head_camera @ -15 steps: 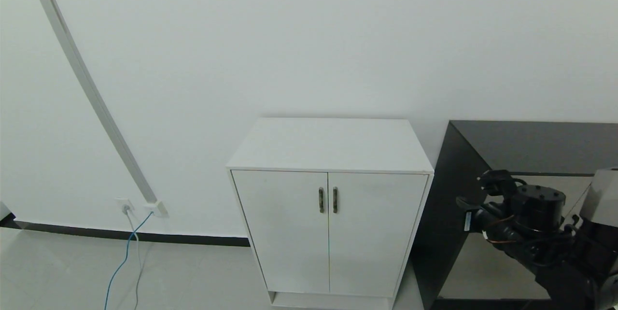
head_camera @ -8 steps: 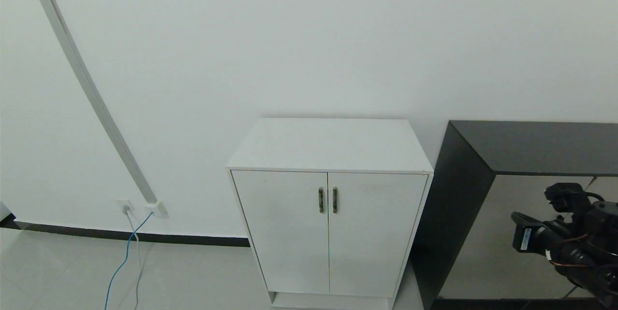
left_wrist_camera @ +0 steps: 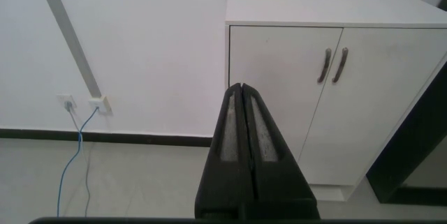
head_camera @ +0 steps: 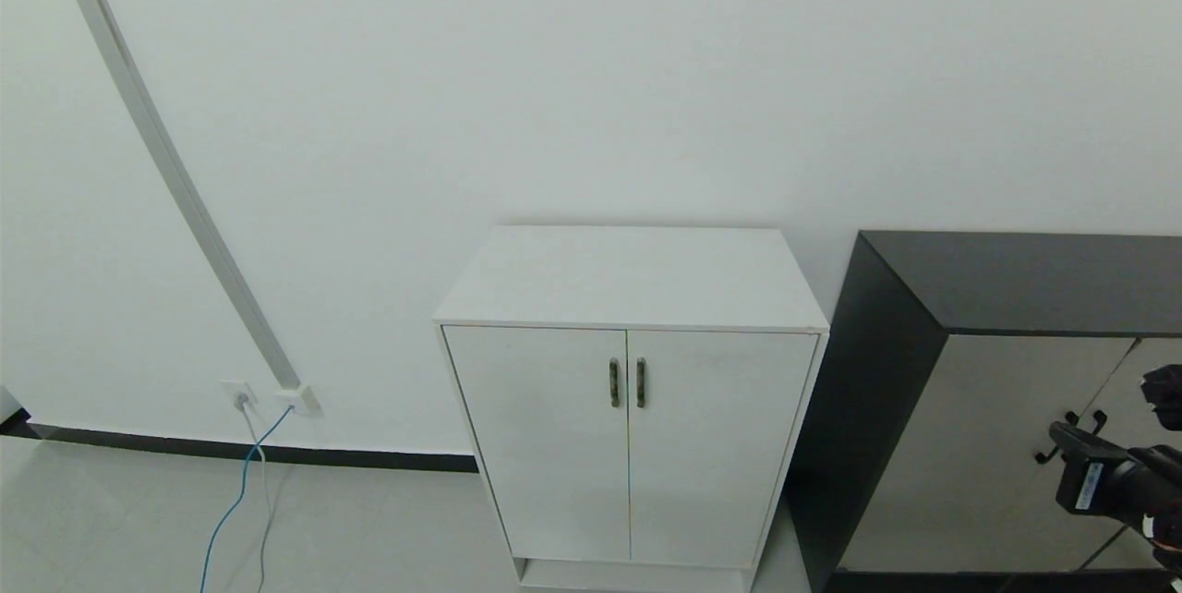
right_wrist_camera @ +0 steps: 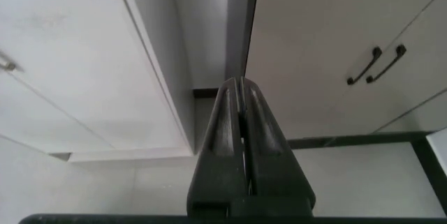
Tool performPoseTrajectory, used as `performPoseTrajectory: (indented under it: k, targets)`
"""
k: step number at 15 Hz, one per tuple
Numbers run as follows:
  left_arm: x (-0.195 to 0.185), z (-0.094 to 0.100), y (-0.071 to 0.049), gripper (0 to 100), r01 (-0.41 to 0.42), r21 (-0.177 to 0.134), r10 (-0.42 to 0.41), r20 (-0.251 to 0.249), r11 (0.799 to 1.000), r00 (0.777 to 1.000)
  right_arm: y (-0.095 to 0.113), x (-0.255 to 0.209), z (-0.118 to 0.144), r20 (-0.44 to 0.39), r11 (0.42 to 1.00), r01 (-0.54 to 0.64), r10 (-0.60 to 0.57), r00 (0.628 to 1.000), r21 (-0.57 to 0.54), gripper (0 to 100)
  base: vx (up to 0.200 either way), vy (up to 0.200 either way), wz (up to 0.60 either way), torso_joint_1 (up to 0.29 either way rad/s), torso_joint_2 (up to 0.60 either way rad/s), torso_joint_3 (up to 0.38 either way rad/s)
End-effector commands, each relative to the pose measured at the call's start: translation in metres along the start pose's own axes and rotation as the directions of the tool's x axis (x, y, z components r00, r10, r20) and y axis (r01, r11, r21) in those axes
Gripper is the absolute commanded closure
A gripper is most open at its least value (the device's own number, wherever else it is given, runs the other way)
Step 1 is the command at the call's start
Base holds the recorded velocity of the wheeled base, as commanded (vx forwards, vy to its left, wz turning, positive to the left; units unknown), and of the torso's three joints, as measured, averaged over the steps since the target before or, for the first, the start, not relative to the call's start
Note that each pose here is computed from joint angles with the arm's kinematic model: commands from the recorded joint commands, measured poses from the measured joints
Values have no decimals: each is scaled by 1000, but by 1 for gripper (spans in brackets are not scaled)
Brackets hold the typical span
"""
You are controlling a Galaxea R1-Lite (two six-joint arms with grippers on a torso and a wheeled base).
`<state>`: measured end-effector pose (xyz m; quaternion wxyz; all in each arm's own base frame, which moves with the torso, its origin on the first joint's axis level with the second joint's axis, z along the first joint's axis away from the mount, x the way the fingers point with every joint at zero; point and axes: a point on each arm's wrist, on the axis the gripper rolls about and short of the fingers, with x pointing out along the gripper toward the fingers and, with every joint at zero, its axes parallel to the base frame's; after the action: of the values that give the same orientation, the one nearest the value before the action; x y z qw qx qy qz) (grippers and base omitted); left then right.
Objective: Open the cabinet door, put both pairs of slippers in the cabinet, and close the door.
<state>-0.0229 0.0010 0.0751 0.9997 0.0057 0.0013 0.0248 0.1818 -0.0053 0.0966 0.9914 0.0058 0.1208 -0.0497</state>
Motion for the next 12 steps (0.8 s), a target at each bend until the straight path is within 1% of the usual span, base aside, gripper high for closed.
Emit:
performPoseTrajectory:
  k: [1,5,7,9,12]
  targets:
    - [0,0,0,100,-1,-1,1,-1,1000,1000,-1,-17,10,48,1000,-4,4,999,5,100,0,0,0,0,0,0]
    - [0,0,0,100,-1,-1,1,-1,1000,1000,-3,-37,11,24,1000,-13,12,1000,4,100,0,0,0,0,0,0]
    - [0,0,0,100,-1,-1,1,-1,1000,1000,-3,-55,10,7,998,-55,55,998,3,100,0,0,0,0,0,0]
    - [0,0,0,100,-1,-1,1,-1,1000,1000,-4,-73,6,-13,998,-65,65,998,3,100,0,0,0,0,0,0]
    - [0,0,0,100,-1,-1,1,-1,1000,1000,-5,-101,-4,-37,992,-129,129,991,4,100,0,0,0,0,0,0]
